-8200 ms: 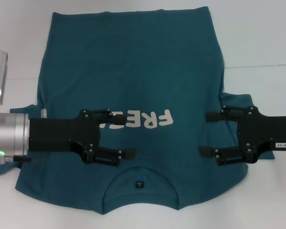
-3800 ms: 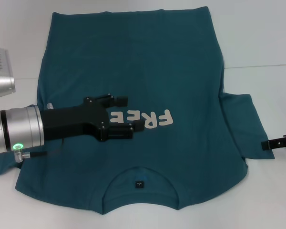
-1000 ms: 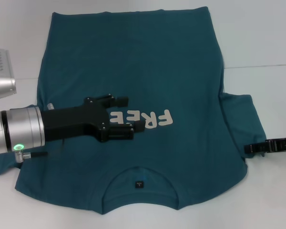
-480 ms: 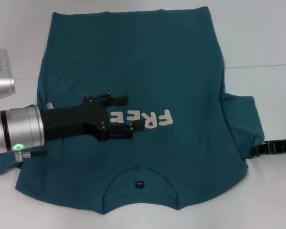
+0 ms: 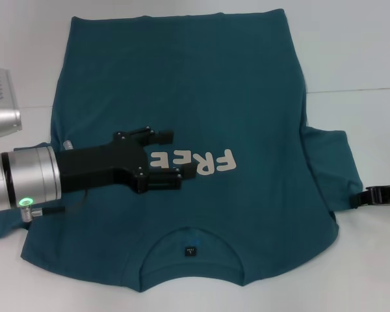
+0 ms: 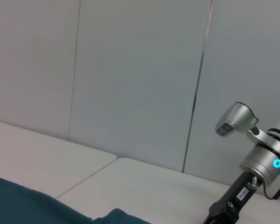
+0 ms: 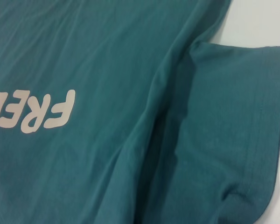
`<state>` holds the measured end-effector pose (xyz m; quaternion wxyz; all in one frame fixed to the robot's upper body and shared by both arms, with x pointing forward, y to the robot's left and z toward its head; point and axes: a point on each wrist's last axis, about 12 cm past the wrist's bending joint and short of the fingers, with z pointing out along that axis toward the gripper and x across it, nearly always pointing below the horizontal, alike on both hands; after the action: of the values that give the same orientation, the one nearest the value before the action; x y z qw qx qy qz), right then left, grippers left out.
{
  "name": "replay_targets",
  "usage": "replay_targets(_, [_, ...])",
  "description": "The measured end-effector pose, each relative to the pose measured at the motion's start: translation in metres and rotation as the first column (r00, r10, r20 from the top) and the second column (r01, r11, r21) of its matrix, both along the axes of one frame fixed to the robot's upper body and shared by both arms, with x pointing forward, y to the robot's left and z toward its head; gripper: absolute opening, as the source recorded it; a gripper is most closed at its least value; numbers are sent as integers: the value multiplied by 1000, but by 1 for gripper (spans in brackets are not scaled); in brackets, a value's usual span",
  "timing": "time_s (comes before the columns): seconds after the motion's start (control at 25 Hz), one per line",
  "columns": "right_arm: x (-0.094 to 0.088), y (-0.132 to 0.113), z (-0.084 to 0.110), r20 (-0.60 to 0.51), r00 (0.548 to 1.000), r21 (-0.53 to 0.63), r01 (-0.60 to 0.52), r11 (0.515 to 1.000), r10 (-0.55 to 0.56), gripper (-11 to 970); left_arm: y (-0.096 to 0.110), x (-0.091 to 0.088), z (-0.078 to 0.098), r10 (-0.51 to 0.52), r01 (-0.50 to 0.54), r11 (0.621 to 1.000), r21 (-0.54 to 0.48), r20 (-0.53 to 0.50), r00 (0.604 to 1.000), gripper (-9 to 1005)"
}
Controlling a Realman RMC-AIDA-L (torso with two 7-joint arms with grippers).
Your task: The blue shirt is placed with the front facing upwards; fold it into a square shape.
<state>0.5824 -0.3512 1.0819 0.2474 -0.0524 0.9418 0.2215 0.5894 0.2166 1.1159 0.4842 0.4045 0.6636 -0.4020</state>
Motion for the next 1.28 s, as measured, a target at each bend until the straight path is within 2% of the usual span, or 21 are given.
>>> replay_targets(0.08, [1,-1,2,6,1000,-2,-1,1000,1,36,0,0,0,0,0,1000,-1,0,1000,919])
replay_targets(0.56, [9,2,34,103,994,-62,-29,998,35,36,-2,-1,-1,0,0,1000,-5,-5,1000,920])
replay_targets(0.88, [4,-14,33,96,995,-99,10,995,0,36,-3,-2,-2,1,-1,1000,-8,-9,1000,920])
replay_targets(1.28, [2,-36,27,113,992,-200,82,976,-61,36,-6,-1,-1,-3,3,1000,-11,-8,1000,919])
